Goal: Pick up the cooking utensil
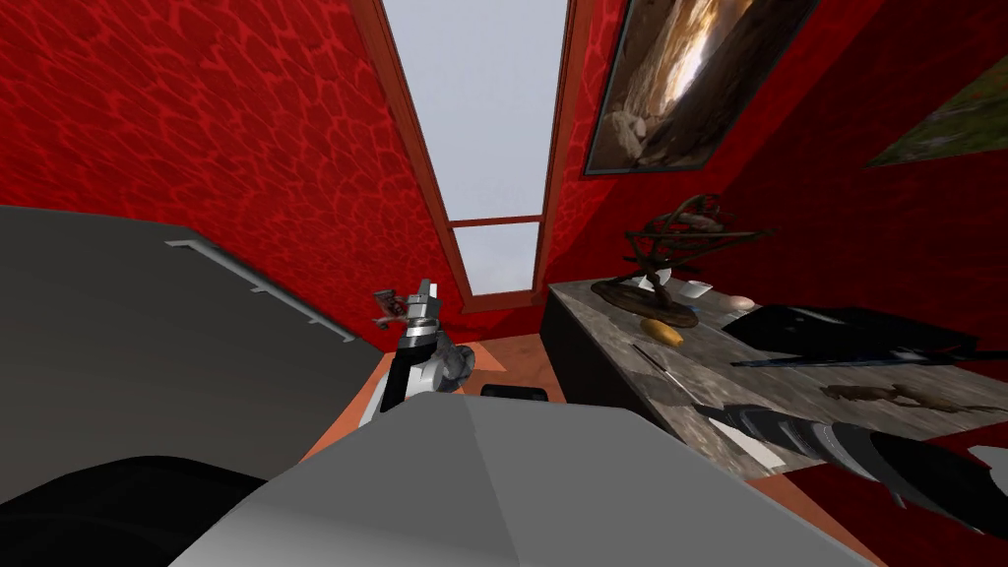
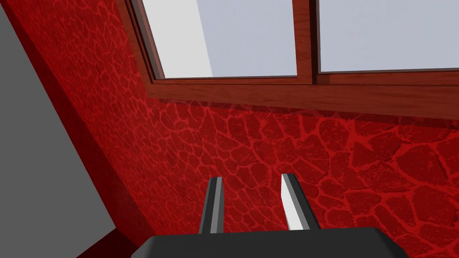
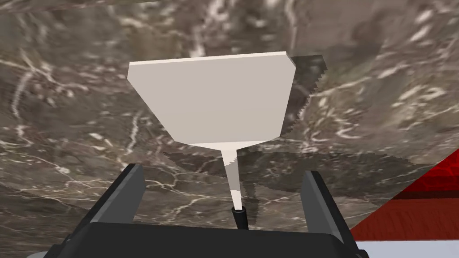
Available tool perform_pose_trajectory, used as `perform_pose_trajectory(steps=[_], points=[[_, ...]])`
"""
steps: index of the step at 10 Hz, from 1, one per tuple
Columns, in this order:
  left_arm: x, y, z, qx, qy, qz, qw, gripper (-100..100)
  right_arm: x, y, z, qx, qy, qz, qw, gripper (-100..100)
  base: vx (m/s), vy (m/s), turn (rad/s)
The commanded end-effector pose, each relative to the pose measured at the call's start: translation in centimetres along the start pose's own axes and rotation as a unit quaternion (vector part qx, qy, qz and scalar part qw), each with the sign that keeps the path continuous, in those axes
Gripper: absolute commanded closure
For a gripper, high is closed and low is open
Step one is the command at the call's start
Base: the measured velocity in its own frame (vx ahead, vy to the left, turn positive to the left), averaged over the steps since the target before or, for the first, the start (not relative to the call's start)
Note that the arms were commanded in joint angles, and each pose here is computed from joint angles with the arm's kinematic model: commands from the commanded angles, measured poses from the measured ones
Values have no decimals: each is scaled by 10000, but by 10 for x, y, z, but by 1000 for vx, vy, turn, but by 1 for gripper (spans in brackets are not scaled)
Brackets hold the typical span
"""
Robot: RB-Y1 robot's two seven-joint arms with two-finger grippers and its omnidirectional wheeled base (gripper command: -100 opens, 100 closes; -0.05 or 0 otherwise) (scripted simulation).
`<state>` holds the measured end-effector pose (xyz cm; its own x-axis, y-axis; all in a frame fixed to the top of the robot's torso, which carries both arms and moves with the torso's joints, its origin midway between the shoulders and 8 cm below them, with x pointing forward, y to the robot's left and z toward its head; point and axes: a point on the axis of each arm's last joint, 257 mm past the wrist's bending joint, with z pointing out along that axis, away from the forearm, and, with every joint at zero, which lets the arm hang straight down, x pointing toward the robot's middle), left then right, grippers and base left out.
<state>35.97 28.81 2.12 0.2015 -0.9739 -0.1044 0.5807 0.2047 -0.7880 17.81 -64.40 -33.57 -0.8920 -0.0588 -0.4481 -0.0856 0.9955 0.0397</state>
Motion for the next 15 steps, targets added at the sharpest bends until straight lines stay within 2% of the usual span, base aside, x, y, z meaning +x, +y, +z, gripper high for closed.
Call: perform_pose_trajectory(steps=[1,2,3,6,7,8,9,10,11,12,15], points=[[0,0,0,0,0,0,10000,0,2,1,-5,3,47,-17,10000,-100,32,23,-4],[0,0,0,0,0,0,10000,0,24,-11,-17,94,387,-137,9991,-100,87,46,158],[0,0,0,0,0,0,10000,0,24,-11,-17,94,387,-137,9991,-100,90,41,110],[0,0,0,0,0,0,10000,0,44,-19,-28,156,696,-229,9972,-100,58,29,77],[0,0,0,0,0,0,10000,0,40,-17,-26,144,642,-220,9976,-100,25,9,10],[0,0,0,0,0,0,10000,0,40,-17,-26,146,651,-220,9975,0,5,2,-1],[0,0,0,0,0,0,10000,0,51,-16,-20,161,651,-173,9976,-100,20,-10,56],[0,0,0,0,0,0,10000,0,59,-14,-16,171,654,-138,9976,-100,36,-20,96],[0,0,0,0,0,0,10000,0,54,-15,-16,158,651,-158,9976,-100,17,-10,20],[0,0,0,0,0,1,10000,0,55,-15,-15,162,653,-157,9976,100,0,0,0],[0,0,0,0,0,0,10000,0,55,-15,-15,157,652,-155,9976,100,0,0,0]])
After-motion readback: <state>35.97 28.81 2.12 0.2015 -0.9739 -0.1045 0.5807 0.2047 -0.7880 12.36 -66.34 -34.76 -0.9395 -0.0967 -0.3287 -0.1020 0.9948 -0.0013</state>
